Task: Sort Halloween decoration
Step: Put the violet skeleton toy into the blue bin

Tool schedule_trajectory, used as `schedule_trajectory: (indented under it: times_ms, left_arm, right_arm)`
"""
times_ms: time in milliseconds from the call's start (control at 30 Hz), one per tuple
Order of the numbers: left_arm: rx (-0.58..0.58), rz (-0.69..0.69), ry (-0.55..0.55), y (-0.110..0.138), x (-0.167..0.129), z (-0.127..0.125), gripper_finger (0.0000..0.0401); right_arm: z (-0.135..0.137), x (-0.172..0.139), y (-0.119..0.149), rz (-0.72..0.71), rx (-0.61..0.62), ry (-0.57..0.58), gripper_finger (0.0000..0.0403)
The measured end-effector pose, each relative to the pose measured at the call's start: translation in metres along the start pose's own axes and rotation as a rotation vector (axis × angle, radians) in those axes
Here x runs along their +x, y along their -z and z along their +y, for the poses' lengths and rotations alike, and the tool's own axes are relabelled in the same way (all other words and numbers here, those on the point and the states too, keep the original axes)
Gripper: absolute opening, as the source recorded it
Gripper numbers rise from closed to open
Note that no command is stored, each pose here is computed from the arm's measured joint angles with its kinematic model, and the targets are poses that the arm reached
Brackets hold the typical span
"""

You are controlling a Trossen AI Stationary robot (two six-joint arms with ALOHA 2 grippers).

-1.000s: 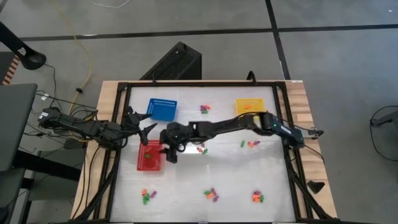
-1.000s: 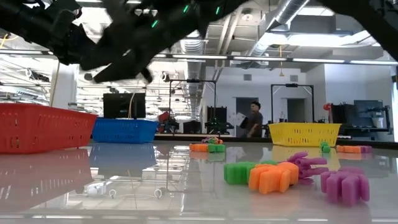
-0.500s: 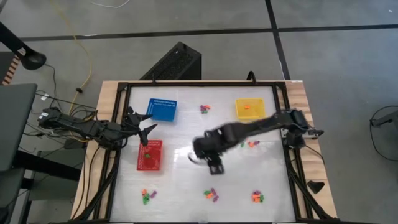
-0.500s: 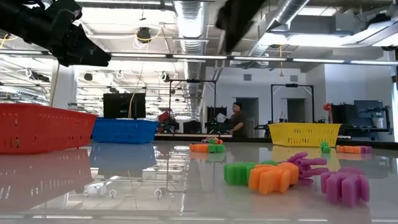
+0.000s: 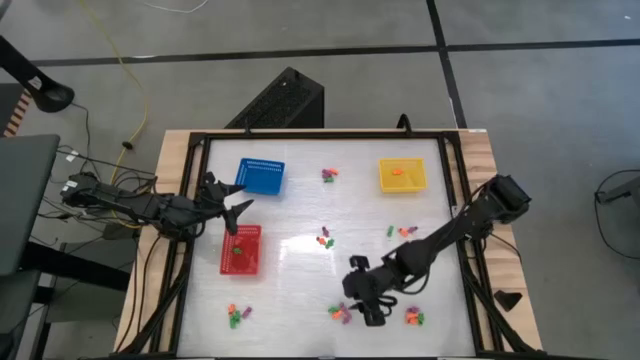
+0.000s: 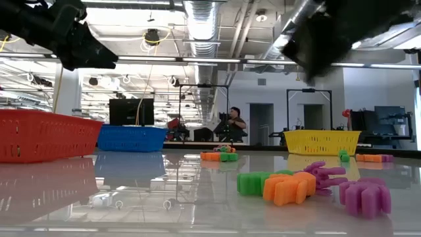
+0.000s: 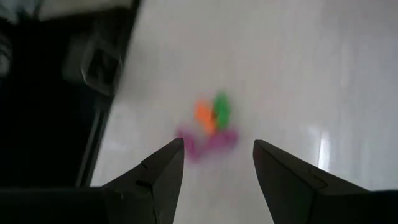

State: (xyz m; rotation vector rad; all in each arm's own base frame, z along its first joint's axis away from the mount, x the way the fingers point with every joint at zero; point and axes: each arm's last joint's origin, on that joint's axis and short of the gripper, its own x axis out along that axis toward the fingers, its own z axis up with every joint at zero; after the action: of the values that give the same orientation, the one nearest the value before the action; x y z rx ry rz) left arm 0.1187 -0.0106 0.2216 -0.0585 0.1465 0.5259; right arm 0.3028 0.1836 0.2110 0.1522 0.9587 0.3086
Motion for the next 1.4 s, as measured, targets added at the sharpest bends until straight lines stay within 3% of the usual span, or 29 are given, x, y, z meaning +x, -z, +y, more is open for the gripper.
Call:
schedule_trajectory:
  times_ms: [67,167,267,467,567,867,1400]
  left_arm:
    - [-0.011,-0.010,0.003,-0.001,0.000,0.000,0.0226]
    - [-0.023,-0.015,0.004,-0.002,0.000,-0.001,0.0226]
    - [-0.032,-0.012,0.004,-0.002,0.001,-0.002,0.0226]
    - [-0.021,0.014,0.007,0.002,0.005,-0.005,0.0226]
    - [-0.003,0.025,0.004,0.003,0.006,-0.006,0.0226]
    - [0.008,0.031,0.003,0.004,0.007,-0.007,0.0226]
    - [0.008,0.030,0.002,0.004,0.007,-0.007,0.0226]
  right_arm:
    - [0.006,0.001,0.009,0.117,0.076,-0.036,0.0223]
    - [0.015,-0.008,0.018,0.272,0.298,-0.061,0.0223]
    - [0.020,-0.016,0.033,0.447,0.487,-0.011,0.0223]
    - [0.026,-0.026,0.062,0.699,0.558,0.112,0.0223]
    - [0.030,-0.025,0.070,0.746,0.546,0.093,0.0223]
    - [0.031,-0.020,0.087,0.703,0.307,0.124,0.0223]
    - [0.025,-0.001,0.112,0.671,0.263,0.125,0.0208]
